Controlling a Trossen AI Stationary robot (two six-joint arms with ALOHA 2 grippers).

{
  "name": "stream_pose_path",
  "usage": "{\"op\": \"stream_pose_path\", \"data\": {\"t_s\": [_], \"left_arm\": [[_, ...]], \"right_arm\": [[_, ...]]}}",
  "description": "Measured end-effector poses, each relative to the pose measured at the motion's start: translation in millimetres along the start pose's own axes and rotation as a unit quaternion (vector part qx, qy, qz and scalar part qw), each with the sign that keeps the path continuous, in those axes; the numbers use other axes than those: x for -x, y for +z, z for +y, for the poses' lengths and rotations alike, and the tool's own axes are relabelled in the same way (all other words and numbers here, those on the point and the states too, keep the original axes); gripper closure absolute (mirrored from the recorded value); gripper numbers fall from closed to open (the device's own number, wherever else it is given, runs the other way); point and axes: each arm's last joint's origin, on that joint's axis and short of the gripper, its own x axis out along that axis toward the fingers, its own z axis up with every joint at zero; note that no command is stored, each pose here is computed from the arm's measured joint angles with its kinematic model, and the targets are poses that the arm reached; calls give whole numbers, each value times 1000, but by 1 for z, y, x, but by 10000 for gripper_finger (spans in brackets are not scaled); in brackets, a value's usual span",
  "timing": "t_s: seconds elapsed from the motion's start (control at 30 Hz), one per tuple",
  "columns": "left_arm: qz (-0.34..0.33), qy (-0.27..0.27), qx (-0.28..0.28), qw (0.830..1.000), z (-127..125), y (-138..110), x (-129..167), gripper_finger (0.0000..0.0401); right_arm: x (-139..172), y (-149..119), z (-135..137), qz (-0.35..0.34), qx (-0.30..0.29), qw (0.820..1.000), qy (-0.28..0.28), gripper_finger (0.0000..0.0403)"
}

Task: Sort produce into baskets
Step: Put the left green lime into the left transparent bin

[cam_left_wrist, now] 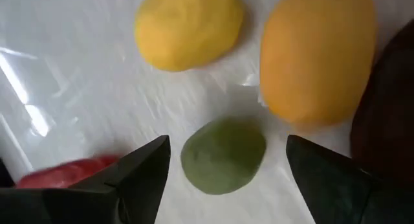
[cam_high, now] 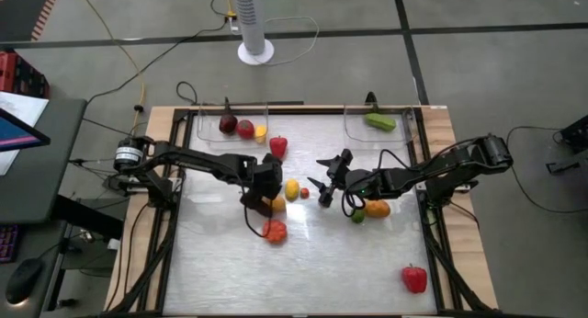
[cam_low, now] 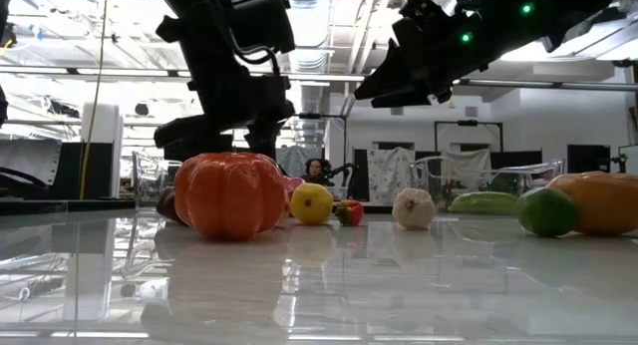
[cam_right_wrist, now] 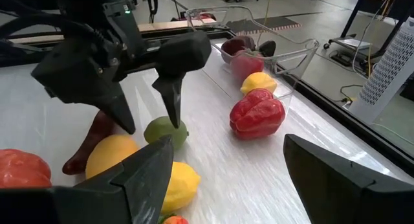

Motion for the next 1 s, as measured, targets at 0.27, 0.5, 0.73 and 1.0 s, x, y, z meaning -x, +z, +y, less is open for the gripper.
{"op": "stream_pose_path", "data": {"t_s": [0.27, 0.5, 0.73, 1.0], "left_arm": [[12, 2, -108, 994, 11, -11, -3, 106], [9, -4, -173, 985, 17, -17, -4, 107], [-9, -34, -162, 986, 14, -15, -17, 107], [60, -27, -193, 979, 2, -9, -43, 121]], "right_arm": [[0, 0, 0, 0, 0, 1000, 0, 82], [0, 0, 0, 0, 0, 1000, 0, 82], [0, 0, 0, 0, 0, 1000, 0, 82], [0, 0, 0, 0, 0, 1000, 0, 82]]}}
